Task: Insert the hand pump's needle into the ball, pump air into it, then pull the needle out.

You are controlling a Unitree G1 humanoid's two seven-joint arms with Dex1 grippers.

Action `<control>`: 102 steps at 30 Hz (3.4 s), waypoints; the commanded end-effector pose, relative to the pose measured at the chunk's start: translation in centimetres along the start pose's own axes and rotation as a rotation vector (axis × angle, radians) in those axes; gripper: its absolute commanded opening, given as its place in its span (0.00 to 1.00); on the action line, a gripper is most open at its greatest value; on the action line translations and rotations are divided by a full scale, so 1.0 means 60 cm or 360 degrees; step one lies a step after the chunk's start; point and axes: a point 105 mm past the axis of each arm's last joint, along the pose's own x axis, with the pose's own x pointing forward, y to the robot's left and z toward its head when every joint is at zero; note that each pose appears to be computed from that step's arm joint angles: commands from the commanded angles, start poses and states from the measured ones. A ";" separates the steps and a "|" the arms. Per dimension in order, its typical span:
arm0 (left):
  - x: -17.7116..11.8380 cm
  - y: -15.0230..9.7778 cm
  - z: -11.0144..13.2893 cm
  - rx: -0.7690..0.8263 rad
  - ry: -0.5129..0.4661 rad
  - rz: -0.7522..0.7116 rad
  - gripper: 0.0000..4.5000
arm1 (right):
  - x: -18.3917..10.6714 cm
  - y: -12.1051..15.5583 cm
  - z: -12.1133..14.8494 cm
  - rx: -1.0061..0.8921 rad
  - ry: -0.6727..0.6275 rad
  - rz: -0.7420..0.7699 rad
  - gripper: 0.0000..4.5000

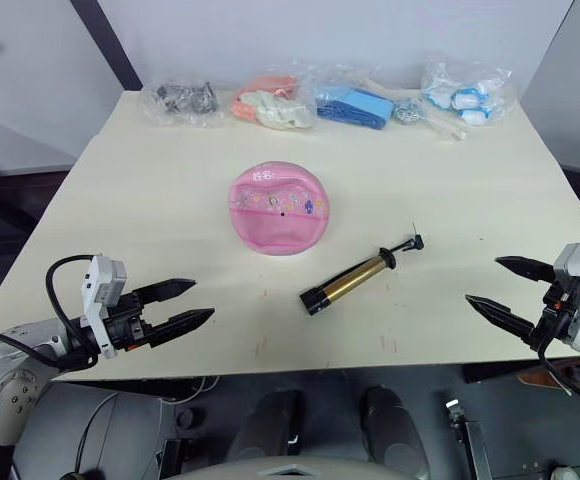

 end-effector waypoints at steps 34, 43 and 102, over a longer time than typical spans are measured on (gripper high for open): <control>0.190 -0.068 0.208 0.0747 0.0395 -0.0562 0.99 | -0.051 0.086 0.076 -0.0146 -0.0242 -0.0064 1.00; 0.261 -0.092 0.230 0.0852 0.0466 -0.0613 0.99 | -0.047 0.093 0.079 -0.0171 -0.0243 -0.0082 1.00; 0.508 -0.117 0.100 0.1344 0.0936 -0.0496 0.99 | -0.028 0.131 0.045 -0.0040 -0.0279 -0.0238 1.00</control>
